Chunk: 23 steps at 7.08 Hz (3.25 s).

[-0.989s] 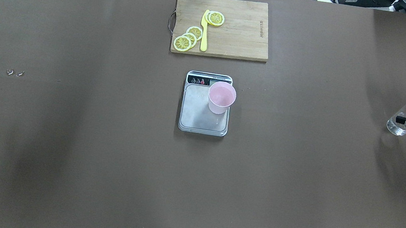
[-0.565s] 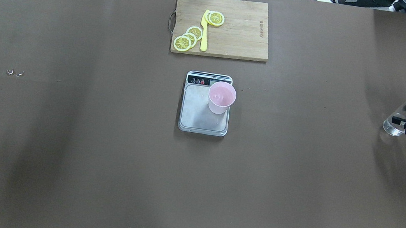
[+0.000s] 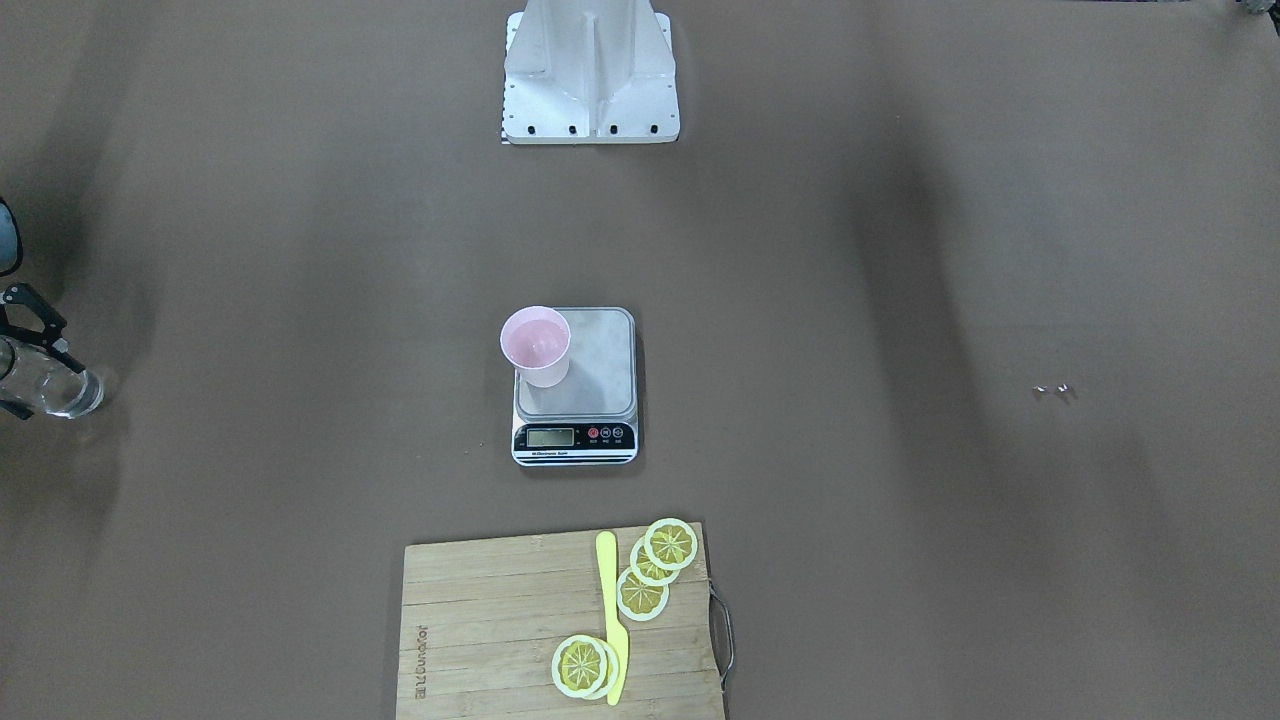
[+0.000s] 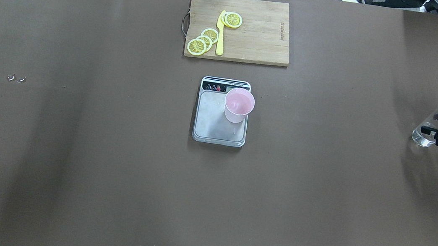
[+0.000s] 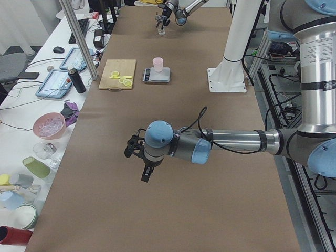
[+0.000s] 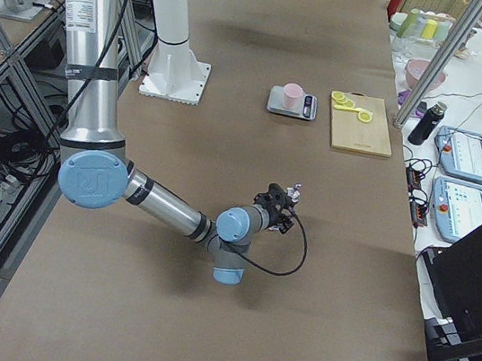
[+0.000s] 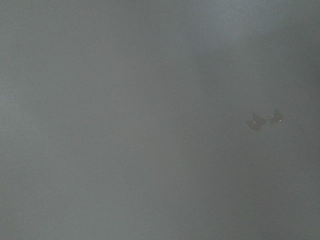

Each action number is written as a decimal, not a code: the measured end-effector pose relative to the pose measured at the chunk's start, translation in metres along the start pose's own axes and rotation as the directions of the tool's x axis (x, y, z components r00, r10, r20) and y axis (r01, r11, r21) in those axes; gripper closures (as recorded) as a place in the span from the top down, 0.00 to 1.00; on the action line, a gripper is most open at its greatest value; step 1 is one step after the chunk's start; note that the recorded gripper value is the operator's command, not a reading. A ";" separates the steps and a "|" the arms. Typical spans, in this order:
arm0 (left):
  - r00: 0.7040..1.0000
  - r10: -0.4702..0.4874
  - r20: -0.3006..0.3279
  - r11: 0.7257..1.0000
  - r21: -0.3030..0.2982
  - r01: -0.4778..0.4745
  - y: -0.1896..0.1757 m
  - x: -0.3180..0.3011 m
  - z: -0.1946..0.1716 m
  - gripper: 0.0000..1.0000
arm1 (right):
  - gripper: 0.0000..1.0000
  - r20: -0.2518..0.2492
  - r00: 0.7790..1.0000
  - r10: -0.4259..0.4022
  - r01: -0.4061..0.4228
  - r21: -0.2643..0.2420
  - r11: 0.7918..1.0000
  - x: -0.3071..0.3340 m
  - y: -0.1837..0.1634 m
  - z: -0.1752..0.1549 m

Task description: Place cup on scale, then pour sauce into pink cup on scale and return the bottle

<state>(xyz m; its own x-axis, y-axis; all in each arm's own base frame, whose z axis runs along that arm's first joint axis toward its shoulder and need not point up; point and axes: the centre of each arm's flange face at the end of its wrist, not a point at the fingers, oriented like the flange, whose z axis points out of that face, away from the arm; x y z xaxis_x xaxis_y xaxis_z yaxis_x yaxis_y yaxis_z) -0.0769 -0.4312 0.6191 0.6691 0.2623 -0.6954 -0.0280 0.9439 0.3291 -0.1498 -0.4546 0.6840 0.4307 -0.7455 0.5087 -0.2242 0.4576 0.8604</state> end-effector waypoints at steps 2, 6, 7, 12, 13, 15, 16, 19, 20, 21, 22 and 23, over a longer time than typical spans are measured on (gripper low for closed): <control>0.999 -0.027 0.025 0.999 0.020 0.026 0.009 -0.009 -0.012 1.00 | 0.68 0.002 1.000 0.004 -0.004 0.000 1.000 -0.001 -0.001 0.001; 0.991 -0.078 0.107 0.997 0.014 0.077 0.025 -0.035 -0.014 1.00 | 0.79 0.003 1.000 0.005 -0.005 0.000 1.000 -0.001 -0.001 0.001; 0.985 -0.093 0.142 0.995 -0.006 0.095 0.031 -0.046 -0.007 1.00 | 0.83 0.003 1.000 0.005 -0.005 0.000 1.000 -0.001 -0.001 0.001; 0.980 -0.100 0.174 0.994 -0.017 0.105 0.047 -0.072 0.015 1.00 | 1.00 0.004 1.000 0.017 -0.017 -0.004 1.000 -0.001 0.002 -0.002; 0.980 -0.100 0.173 0.994 -0.016 0.104 0.047 -0.071 0.015 1.00 | 1.00 0.003 1.000 0.021 -0.021 -0.008 1.000 -0.002 0.006 -0.006; 0.978 -0.111 0.175 0.992 -0.032 0.118 0.054 -0.078 0.022 1.00 | 1.00 -0.001 1.000 0.029 -0.029 -0.018 0.999 -0.003 0.016 -0.017; 0.977 -0.119 0.176 0.991 -0.042 0.128 0.058 -0.082 0.026 1.00 | 1.00 -0.002 1.000 0.031 -0.031 -0.020 0.999 -0.005 0.021 -0.022; 0.976 -0.132 0.173 0.989 -0.048 0.143 0.060 -0.085 0.030 1.00 | 1.00 0.015 0.998 0.065 -0.065 -0.018 0.998 -0.015 0.038 -0.047; 0.976 -0.137 0.171 0.988 -0.053 0.148 0.063 -0.088 0.033 1.00 | 1.00 0.022 0.997 0.079 -0.078 -0.023 0.997 -0.021 0.045 -0.060; 0.976 -0.141 0.168 0.987 -0.057 0.153 0.066 -0.090 0.035 1.00 | 1.00 0.027 0.995 0.094 -0.093 -0.031 0.995 -0.027 0.051 -0.071; 0.976 -0.141 0.165 0.987 -0.057 0.153 0.067 -0.090 0.036 1.00 | 1.00 0.035 0.993 0.116 -0.115 -0.047 0.992 -0.032 0.059 -0.083; 0.977 -0.138 0.163 0.988 -0.053 0.148 0.065 -0.087 0.034 1.00 | 1.00 0.040 0.987 0.155 -0.152 -0.070 0.986 -0.033 0.066 -0.096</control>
<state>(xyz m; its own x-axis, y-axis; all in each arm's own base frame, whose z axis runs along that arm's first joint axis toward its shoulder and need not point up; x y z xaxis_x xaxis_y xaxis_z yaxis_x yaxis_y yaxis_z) -0.1122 -0.3990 0.7228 0.7785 0.0934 -0.6207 0.0322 0.9816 0.1881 -0.0948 -0.3530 0.7208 0.3554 -0.6841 0.6370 -0.2257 0.5985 0.7687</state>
